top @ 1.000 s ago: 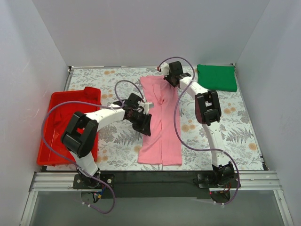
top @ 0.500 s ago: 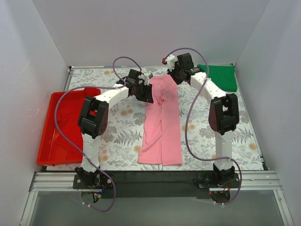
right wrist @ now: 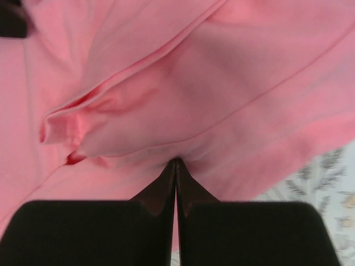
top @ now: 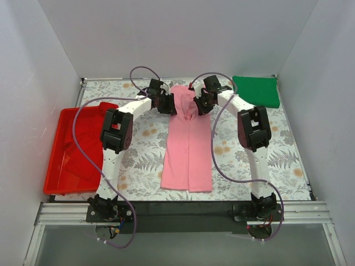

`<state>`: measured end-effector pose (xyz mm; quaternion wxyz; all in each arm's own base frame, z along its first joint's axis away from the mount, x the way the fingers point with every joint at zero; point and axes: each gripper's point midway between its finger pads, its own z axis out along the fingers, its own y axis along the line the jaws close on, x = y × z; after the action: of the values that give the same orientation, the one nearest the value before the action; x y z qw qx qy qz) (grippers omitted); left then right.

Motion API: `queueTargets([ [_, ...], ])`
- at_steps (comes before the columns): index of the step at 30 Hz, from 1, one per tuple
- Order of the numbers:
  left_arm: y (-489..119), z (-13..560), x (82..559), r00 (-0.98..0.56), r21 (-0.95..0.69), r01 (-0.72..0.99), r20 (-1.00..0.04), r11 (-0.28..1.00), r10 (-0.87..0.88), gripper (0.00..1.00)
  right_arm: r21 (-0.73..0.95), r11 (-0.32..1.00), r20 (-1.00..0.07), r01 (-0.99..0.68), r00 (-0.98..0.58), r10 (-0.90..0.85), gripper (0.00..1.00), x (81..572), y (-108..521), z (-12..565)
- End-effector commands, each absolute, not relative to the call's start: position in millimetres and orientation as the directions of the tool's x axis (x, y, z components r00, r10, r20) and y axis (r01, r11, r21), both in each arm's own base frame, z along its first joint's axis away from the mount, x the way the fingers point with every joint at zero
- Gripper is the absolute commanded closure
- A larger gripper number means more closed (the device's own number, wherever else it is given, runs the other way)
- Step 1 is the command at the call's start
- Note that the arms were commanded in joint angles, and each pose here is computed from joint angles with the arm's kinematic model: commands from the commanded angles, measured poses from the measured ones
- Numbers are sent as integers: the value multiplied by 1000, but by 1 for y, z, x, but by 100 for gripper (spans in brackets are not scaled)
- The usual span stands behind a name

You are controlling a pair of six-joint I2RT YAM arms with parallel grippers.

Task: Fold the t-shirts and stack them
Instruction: Fold the tshirt

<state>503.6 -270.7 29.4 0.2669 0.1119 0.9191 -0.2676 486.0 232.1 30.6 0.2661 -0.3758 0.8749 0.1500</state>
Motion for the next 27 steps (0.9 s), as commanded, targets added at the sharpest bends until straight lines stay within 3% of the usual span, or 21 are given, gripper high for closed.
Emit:
queueTargets([
  [1, -258, 38, 528, -822, -451, 280, -568, 848, -30, 73, 34, 716, -585, -697, -595, -551, 96, 514, 233, 24],
  [4, -258, 36, 528, -828, -464, 259, -558, 847, -53, 72, -28, 738, -566, -674, -598, -567, 96, 534, 227, 4],
  [11, -247, 26, 546, -824, -473, 233, -560, 850, -86, 71, -124, 740, -608, -661, -538, -583, 93, 567, 228, 17],
  [16, -261, 70, 549, -786, -521, 342, -615, 782, -66, 61, -154, 711, -683, -686, -446, -579, 67, 574, 238, 69],
  [18, -266, 116, 552, -728, -516, 419, -683, 747, -63, 47, -178, 690, -715, -702, -389, -580, 58, 575, 240, 99],
  [19, -269, 140, 555, -697, -509, 450, -714, 734, -69, 45, -198, 682, -753, -704, -337, -566, 54, 572, 243, 136],
  [20, -268, 172, 555, -647, -482, 492, -760, 726, -66, 37, -214, 679, -775, -702, -301, -556, 44, 572, 244, 156],
  [24, -264, 261, 542, -479, -369, 609, -876, 702, -44, 18, -299, 636, -850, -711, -104, -517, 36, 543, 244, 268],
  [26, -262, 282, 524, -433, -330, 664, -901, 671, -15, 17, -315, 630, -866, -710, -55, -496, 29, 529, 242, 299],
  [27, -257, 320, 513, -351, -279, 688, -936, 669, -30, 17, -325, 629, -870, -706, -37, -491, 26, 522, 241, 309],
])
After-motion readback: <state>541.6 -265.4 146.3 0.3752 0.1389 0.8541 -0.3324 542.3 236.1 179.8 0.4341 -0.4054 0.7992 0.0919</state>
